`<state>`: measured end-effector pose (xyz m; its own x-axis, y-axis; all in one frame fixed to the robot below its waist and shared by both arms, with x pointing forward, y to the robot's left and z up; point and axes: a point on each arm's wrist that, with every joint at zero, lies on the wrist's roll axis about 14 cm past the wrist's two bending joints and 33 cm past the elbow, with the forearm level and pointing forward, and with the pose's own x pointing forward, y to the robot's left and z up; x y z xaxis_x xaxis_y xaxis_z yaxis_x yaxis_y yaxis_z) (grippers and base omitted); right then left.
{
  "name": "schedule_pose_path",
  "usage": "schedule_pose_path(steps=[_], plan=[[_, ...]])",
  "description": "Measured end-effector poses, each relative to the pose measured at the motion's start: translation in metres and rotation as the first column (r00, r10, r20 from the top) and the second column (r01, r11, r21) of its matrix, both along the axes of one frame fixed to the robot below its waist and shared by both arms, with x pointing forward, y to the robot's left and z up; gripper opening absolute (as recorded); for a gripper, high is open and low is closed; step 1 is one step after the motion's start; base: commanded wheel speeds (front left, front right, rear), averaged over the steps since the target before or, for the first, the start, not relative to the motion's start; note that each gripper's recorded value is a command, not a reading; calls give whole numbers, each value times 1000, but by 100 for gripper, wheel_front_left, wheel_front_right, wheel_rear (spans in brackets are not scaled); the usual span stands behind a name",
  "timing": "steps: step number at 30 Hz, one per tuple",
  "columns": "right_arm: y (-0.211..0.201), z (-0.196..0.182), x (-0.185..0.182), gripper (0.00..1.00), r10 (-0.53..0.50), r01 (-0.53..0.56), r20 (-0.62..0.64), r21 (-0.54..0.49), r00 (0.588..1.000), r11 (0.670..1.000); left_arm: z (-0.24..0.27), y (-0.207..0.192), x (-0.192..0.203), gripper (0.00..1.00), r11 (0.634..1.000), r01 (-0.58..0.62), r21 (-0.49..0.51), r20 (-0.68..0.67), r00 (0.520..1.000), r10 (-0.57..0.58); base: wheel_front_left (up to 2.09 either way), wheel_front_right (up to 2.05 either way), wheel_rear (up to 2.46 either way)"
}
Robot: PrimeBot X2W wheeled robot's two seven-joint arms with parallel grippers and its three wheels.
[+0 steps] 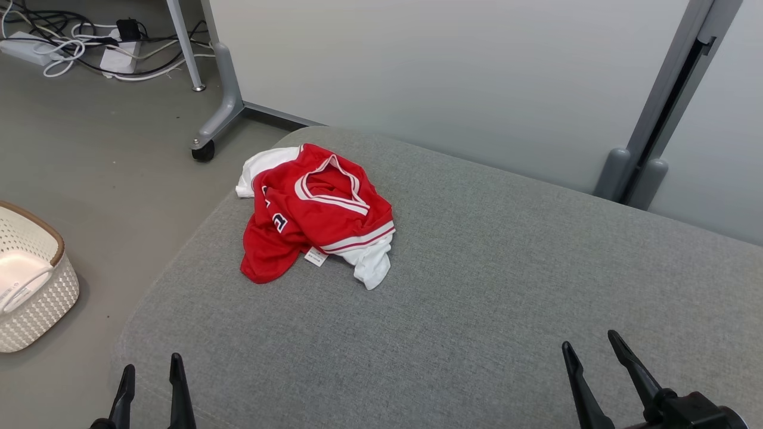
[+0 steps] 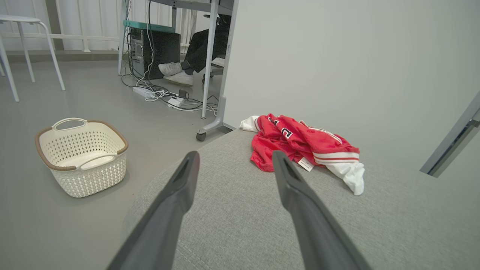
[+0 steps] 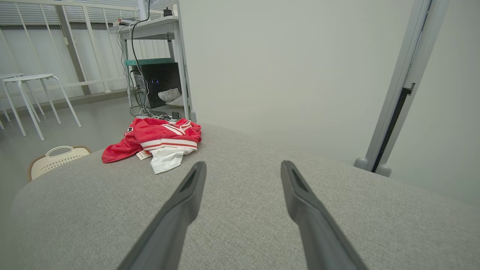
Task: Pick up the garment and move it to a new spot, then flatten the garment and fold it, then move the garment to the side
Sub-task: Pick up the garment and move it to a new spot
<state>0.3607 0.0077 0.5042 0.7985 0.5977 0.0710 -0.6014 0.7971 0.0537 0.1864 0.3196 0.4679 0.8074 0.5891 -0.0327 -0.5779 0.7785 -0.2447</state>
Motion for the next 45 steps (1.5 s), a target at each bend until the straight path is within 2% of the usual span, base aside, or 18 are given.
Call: schedule_pose_path(steps=[12, 16, 21, 25, 29, 34, 37, 40, 41, 42, 43, 45], plan=[[7, 0, -3, 100, 23, -23, 0, 4, 1000, 1000, 4, 2, 0, 100, 1000, -11, 0, 11, 1000, 11, 0, 0, 0], [6, 2, 1, 100, 20, -20, 4, 12, 1000, 1000, 6, -1, 13, 100, 1000, 12, -19, 29, 1000, -12, 0, 0, 0], [6, -1, 24, 100, 43, -43, 29, -7, 999, 999, -2, -6, 61, 100, 994, 82, -68, 0, 997, -83, 0, 0, 0], [4, -10, 52, 100, 65, -64, 47, -28, 997, 998, -2, 2, 125, 100, 985, 134, -112, -52, 989, -140, 0, 0, 0], [-7, -35, 77, 100, 55, -54, 10, -39, 998, 998, -13, 11, 183, 100, 976, 157, -147, -140, 974, -178, 0, 0, 0], [-21, -76, 94, 100, 34, -38, -67, -50, 997, 998, -56, 17, 234, 100, 961, 148, -235, -313, 924, -219, 0, 0, 0], [-31, -94, 100, 100, 6, -11, -108, -48, 994, 999, -91, 24, 243, 100, 958, 117, -261, -442, 868, -226, 0, 0, 0], [-47, -100, 104, 100, -46, 41, -122, -43, 991, 998, -122, 12, 250, 100, 944, 132, -302, -515, 811, -279, 0, 0, 0], [-53, -102, 104, 100, -65, 59, -130, -46, 989, 997, -128, 9, 254, 97, 940, 145, -309, -525, 798, -296, 0, 0, 0], [-61, -103, 103, 100, -98, 92, -143, -43, 985, 995, -134, 7, 261, 18, 934, 192, -303, -541, 772, -334, 0, 0, 0], [-65, -104, 102, 100, -112, 106, -147, -44, 983, 993, -136, 4, 264, 0, 929, 209, -305, -538, 768, -349, 0, 0, 0], [-70, -101, 100, 100, -136, 132, -153, -40, 979, 991, -137, -5, 268, 0, 916, 251, -312, -527, 757, -387, 0, 0, 0]])
